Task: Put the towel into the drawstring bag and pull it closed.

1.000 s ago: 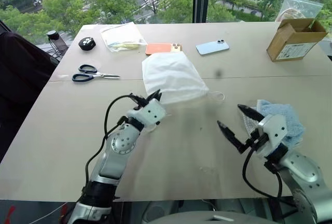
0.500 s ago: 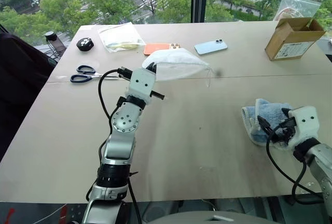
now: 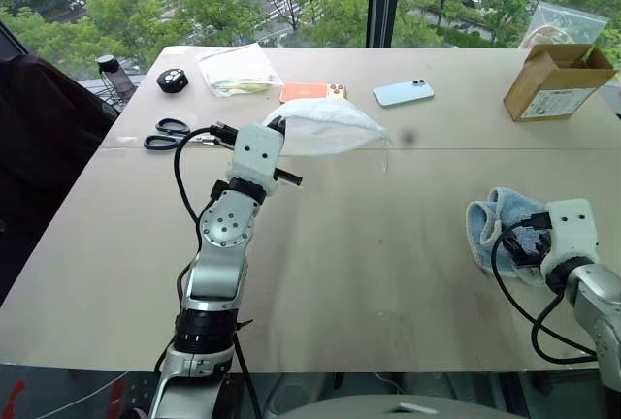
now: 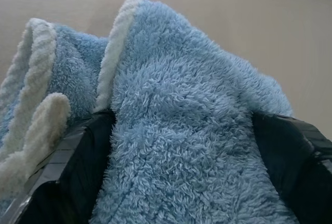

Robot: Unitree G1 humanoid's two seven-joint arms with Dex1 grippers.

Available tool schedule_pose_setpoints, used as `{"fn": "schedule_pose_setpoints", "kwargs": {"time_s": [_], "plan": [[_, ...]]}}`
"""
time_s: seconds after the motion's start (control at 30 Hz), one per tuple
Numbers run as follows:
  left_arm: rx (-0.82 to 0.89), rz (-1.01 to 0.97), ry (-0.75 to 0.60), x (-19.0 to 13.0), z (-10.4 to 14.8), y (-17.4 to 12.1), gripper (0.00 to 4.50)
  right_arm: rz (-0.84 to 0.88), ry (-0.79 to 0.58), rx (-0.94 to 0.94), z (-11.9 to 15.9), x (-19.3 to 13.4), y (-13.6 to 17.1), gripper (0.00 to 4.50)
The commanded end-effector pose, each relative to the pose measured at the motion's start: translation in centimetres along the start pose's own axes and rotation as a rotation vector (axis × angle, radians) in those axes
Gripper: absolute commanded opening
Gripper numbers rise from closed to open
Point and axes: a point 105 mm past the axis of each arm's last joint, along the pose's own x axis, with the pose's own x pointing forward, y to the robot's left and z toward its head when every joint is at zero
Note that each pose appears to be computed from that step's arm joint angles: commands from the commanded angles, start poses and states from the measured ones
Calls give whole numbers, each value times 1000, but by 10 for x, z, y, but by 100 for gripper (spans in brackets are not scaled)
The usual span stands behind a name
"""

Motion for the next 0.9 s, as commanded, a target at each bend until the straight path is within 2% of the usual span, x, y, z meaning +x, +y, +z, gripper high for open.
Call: {"fn": "schedule_pose_setpoints", "kwargs": {"time_s": [0.03, 0.07, 0.1, 0.4, 0.43, 0.5, 0.6, 0.73, 0.83, 0.9], "plan": [[7, 12, -57, 4, 15, 4, 5, 51, 317, 101, -61, -6, 8, 450], [6, 12, -59, 5, 15, 4, 5, 69, 337, 116, -63, -8, 12, 450], [5, 12, -60, 5, 16, 4, 0, 88, 350, 126, -65, -9, 16, 388], [-17, 11, -67, 9, 19, 4, 0, 167, 392, 144, -69, -15, 32, 18], [-23, 8, -66, 10, 19, 3, 0, 173, 390, 145, -69, -15, 33, 3], [-38, -4, -66, 11, 18, 0, 0, 197, 355, 158, -62, -14, 37, 3], [-69, -28, -66, 12, 19, -6, 0, 318, 201, 211, -25, -10, 56, 3], [-124, -67, -64, 14, 20, -16, 0, 701, -74, 320, 53, -31, 108, 3], [-158, -95, -66, 14, 21, -22, 0, 949, -178, 343, 87, -57, 137, 3], [-169, -111, -66, 14, 22, -26, 0, 1047, -214, 335, 101, -69, 147, 3]]}}
